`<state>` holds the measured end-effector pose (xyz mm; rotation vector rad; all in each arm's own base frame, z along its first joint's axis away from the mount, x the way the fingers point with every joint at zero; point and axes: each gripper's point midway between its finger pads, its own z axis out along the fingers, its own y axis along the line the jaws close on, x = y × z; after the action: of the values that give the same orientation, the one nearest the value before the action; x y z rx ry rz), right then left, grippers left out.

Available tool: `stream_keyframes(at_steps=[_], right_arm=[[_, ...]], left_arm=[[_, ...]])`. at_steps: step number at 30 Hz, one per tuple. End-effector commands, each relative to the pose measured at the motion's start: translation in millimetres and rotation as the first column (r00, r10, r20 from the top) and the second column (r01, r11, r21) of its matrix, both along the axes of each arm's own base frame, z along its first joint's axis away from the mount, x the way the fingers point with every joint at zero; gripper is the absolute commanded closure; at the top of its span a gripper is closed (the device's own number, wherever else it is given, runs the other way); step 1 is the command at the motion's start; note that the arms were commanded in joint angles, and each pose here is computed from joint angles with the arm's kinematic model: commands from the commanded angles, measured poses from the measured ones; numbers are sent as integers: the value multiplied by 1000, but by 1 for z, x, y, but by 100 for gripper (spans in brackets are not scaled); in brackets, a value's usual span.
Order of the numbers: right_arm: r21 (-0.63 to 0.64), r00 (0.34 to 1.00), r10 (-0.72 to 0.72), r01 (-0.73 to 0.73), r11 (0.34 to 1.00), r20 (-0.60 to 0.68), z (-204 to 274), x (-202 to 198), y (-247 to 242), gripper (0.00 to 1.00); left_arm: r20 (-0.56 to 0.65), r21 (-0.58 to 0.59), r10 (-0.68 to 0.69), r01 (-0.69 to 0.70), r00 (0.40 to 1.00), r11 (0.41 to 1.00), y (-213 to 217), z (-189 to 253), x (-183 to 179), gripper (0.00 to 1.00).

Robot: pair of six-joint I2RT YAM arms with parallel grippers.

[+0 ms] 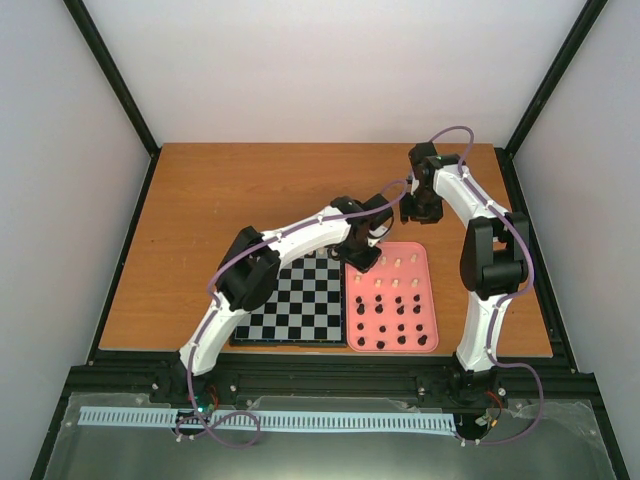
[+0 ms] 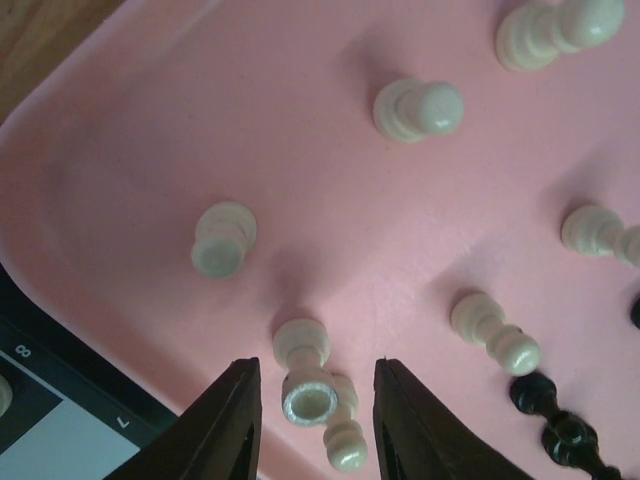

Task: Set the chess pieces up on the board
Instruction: Pick up the chess piece from the storage box.

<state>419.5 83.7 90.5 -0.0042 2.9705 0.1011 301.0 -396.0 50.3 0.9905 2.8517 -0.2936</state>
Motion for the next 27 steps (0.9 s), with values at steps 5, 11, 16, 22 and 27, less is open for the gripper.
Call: stream_keyframes(at_steps=[5,11,16,22,27], right_arm=[[19,999,-7,6,1000,41,14,3,-4,50],[22,999,-8,7,1000,40,13,3,-4,50],[22,999,-9,8,1000,41,14,2,-4,50],[21,999,-10,10,1000,43,15,2,-5,50],[11,999,-15,15,1000,51,17,0,-7,50]], left_arm=[[33,-5,11,-11,999,1000,-8,3,9,70],[26,17,14,-14,1000,1000,-5,-4,7,71],[29,26,16,-17,999,1000,-3,-7,8,87],[46,30,18,-19,999,999,-2,-1,11,93],[97,-7,21,-20,995,1000,-3,36,18,93]])
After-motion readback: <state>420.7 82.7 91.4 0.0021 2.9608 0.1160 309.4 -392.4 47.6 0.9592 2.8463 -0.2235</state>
